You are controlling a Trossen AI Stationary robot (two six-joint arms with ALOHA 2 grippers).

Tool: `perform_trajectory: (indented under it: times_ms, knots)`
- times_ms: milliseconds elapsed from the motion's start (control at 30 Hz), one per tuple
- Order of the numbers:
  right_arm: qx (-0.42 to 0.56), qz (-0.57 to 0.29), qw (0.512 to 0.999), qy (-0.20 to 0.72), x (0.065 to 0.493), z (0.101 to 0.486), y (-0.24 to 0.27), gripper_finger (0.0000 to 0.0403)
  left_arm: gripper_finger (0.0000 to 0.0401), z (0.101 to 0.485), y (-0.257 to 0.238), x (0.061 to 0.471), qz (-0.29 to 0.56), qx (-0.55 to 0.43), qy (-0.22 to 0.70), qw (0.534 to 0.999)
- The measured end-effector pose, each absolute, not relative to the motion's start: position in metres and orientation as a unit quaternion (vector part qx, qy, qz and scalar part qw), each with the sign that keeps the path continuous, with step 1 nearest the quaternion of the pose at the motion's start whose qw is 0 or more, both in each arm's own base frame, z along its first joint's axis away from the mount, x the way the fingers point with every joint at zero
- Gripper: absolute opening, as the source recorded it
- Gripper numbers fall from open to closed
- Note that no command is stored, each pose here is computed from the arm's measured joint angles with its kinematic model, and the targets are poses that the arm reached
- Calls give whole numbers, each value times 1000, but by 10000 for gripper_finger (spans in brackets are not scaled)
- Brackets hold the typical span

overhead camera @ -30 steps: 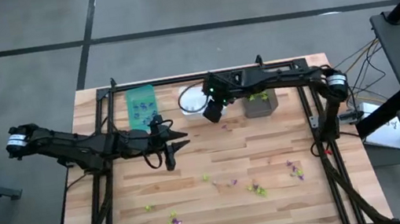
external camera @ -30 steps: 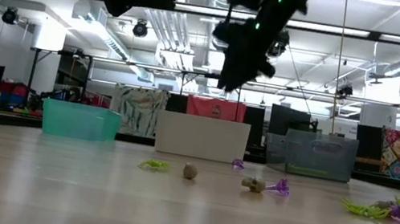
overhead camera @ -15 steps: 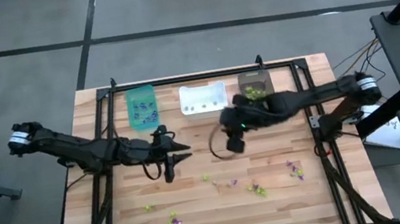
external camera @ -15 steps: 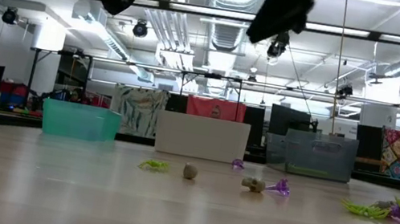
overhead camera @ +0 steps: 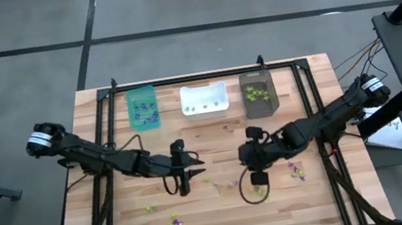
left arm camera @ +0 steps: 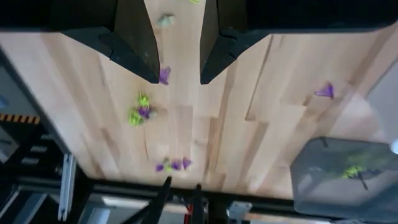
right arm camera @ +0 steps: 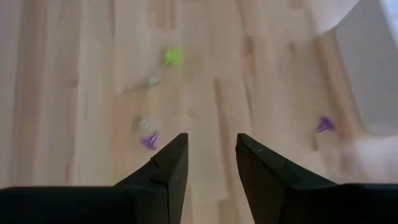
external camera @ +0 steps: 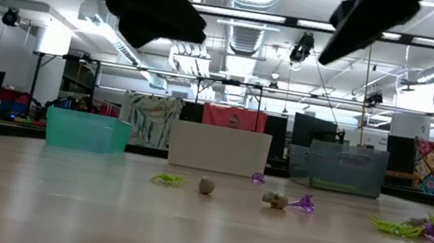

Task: Sort Halloween decoration
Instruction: Put the white skull toy into the white bin

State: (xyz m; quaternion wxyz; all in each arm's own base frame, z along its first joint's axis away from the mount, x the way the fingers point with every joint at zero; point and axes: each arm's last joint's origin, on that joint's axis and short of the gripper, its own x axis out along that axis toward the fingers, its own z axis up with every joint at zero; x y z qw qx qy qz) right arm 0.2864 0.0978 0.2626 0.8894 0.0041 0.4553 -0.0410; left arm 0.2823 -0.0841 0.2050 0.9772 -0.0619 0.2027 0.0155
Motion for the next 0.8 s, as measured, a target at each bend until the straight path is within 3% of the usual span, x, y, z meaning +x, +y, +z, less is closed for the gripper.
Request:
perform_trajectory:
  times_ms: [167,500,800]
  knots:
    - [-3,-25,884,467,276,246,111,128,98,192,-92,298,12,-52,224,973]
    - [-2,-8,884,467,264,220,124,128,100,169,-109,329,-82,-33,282,955]
    - [-1,-1,892,451,267,221,125,128,145,143,-116,347,-97,12,316,944]
